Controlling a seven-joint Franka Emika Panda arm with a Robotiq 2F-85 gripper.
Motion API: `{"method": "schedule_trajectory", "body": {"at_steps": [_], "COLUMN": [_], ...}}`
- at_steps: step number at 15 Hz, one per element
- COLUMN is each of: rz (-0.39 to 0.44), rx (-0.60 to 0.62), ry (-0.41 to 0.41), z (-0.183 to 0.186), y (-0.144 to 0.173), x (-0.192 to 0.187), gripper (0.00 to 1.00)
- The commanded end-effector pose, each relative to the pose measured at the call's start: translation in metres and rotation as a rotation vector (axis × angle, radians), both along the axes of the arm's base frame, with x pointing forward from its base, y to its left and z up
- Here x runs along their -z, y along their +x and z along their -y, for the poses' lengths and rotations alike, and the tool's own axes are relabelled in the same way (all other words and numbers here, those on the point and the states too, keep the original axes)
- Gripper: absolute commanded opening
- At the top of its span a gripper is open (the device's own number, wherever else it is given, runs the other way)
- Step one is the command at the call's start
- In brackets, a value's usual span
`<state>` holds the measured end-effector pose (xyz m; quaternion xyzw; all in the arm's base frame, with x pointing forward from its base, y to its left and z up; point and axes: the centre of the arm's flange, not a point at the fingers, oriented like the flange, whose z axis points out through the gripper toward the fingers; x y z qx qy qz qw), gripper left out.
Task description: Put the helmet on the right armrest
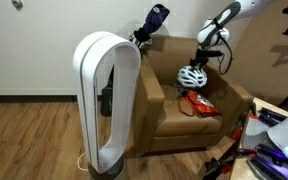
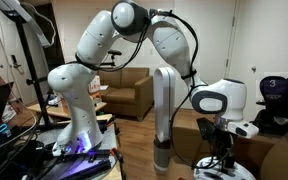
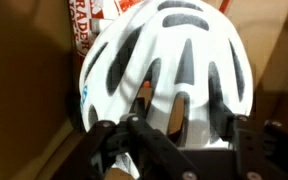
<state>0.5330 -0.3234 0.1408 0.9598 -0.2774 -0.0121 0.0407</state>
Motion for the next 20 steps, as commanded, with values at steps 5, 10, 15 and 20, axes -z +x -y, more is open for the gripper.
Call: {"method": "schedule_trajectory", "body": {"at_steps": [5,10,15,20], "rz": [0.037,0.152,0.182,0.147], "rx": [0.1,0.07,0.153,0.243], "ry": [-0.001,-0.034,-0.099,-0.064], "z": [0.037,0.042,0.118,0.188], "y": [-0.034,-0.052,-0.123,-0.196], "x": [-0.017,-0.067,-0.104,-0.085], "gripper": [0.65,0.4,0.4,0.4]}}
